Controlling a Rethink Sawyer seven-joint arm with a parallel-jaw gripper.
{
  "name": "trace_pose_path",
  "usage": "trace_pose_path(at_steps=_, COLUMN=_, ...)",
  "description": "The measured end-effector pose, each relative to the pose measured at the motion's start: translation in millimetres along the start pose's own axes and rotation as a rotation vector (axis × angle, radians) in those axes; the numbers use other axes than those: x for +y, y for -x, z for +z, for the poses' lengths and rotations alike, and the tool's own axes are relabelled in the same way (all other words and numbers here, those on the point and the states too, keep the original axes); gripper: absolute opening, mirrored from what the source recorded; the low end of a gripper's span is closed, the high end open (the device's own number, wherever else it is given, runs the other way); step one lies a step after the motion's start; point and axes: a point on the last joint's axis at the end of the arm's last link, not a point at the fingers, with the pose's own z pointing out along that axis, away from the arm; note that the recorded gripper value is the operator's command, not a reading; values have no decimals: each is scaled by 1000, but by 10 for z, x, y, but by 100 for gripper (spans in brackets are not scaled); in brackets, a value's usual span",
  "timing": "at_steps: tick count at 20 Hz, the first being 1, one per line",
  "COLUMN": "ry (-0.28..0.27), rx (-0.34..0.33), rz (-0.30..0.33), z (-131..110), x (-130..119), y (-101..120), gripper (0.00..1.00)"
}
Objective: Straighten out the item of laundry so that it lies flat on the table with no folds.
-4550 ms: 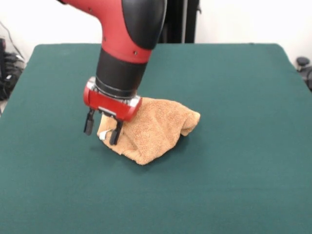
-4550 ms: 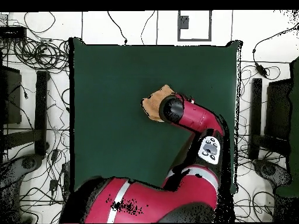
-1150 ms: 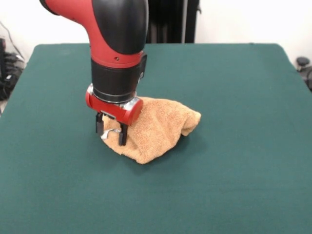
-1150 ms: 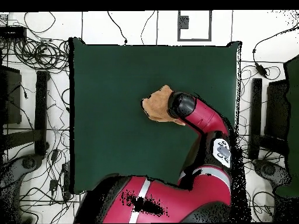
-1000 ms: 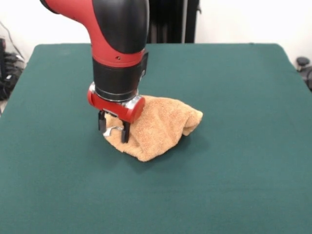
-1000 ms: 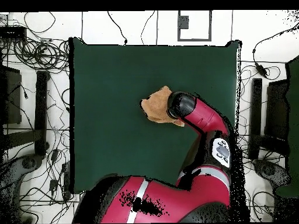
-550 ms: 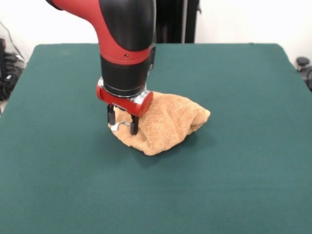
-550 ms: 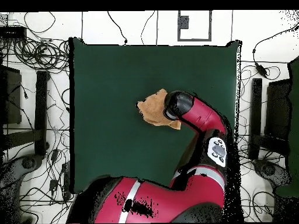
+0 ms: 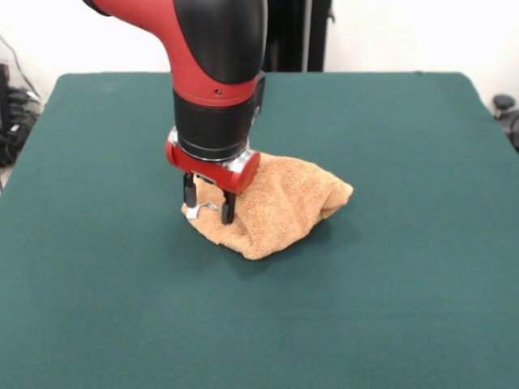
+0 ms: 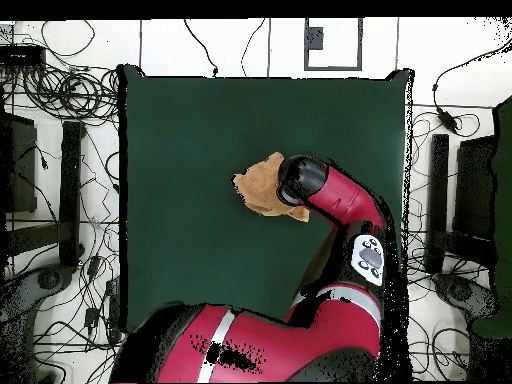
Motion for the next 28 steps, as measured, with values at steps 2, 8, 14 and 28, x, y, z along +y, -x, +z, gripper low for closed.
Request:
trace_pose_path(at_steps=2, ry=-1, rx=0, rz=0, z=1, x=0, y=-1, gripper=100)
trace_pose_path(at_steps=8, ry=-20, rx=-4, rz=-9, z=45, x=-12, y=-4, gripper=100)
trace_pose_path(at_steps=14, ry=-69, rx=-22, rz=-13, z=125, x=11, y=-12, gripper=100)
trace_pose_path(at_steps=28, ry=-92, rx=-1, rz=21, z=143, x=57, y=36, gripper=100)
